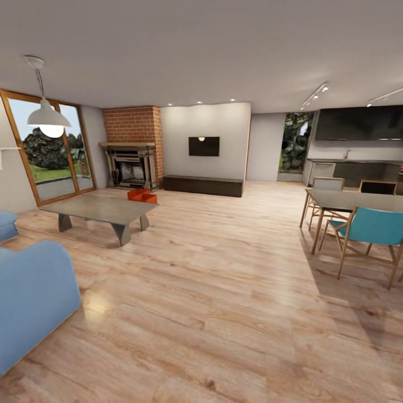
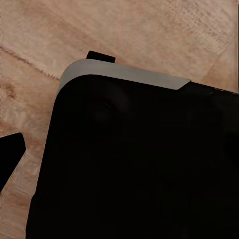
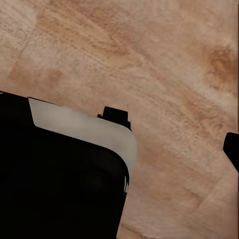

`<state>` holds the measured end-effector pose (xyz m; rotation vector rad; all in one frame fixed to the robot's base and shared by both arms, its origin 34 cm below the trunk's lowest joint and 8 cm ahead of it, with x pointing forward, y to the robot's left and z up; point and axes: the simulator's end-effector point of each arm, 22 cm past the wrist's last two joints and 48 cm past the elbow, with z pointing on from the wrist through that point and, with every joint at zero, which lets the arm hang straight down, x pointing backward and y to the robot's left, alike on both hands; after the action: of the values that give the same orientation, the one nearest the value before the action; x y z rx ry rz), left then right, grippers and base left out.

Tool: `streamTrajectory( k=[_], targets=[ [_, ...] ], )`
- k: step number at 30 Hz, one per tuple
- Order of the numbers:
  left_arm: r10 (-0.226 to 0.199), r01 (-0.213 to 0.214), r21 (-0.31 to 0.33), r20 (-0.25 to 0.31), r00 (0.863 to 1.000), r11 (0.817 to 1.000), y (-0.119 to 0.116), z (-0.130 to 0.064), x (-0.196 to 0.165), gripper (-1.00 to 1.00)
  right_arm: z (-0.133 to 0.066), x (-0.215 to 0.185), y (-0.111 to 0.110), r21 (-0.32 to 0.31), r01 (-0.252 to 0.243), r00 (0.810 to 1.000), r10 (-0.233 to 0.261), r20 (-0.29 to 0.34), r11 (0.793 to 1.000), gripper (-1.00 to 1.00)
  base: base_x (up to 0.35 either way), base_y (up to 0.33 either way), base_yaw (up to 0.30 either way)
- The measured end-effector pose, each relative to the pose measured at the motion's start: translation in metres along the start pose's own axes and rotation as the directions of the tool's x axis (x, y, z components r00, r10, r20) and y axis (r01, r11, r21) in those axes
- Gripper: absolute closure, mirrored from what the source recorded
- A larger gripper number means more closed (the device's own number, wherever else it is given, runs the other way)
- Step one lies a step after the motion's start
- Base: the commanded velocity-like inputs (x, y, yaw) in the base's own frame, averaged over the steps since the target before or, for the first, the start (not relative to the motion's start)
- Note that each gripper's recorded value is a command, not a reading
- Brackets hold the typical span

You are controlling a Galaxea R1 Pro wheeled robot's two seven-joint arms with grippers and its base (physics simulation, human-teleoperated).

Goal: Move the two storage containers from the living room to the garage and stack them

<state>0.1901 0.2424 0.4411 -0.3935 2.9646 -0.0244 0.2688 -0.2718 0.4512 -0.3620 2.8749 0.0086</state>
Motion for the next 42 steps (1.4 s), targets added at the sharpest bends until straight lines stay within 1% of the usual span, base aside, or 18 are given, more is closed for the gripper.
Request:
streamTrajectory(
  k=[5,18,34,42],
  targets=[
    [0.000,0.000,0.001,0.000,1.000,1.000,-0.0001,0.0000,0.0000,-1.00,0.0000,0.0000,-0.0015,0.004,0.002,1.000,-0.002,0.000,1.000,-1.00,0.325,0.102,0.000],
    [0.002,-0.002,-0.001,0.008,1.000,1.000,0.0001,0.0001,-0.0027,-1.00,-0.0001,-0.0006,-0.0037,0.011,-0.022,1.000,0.022,0.004,1.000,-1.00,0.325,0.115,-0.006],
    [0.004,-0.004,-0.001,0.011,1.000,1.000,0.0000,0.0001,-0.0041,-1.00,0.0000,-0.0009,-0.0012,0.007,-0.017,1.000,0.017,0.004,1.000,-1.00,0.325,0.108,-0.221],
    [0.003,-0.003,-0.001,0.011,1.000,1.000,0.0001,0.0001,-0.0040,-1.00,0.0000,-0.0008,-0.0013,0.007,-0.012,1.000,0.012,0.003,1.000,-1.00,0.325,0.059,-0.057]
  ],
)
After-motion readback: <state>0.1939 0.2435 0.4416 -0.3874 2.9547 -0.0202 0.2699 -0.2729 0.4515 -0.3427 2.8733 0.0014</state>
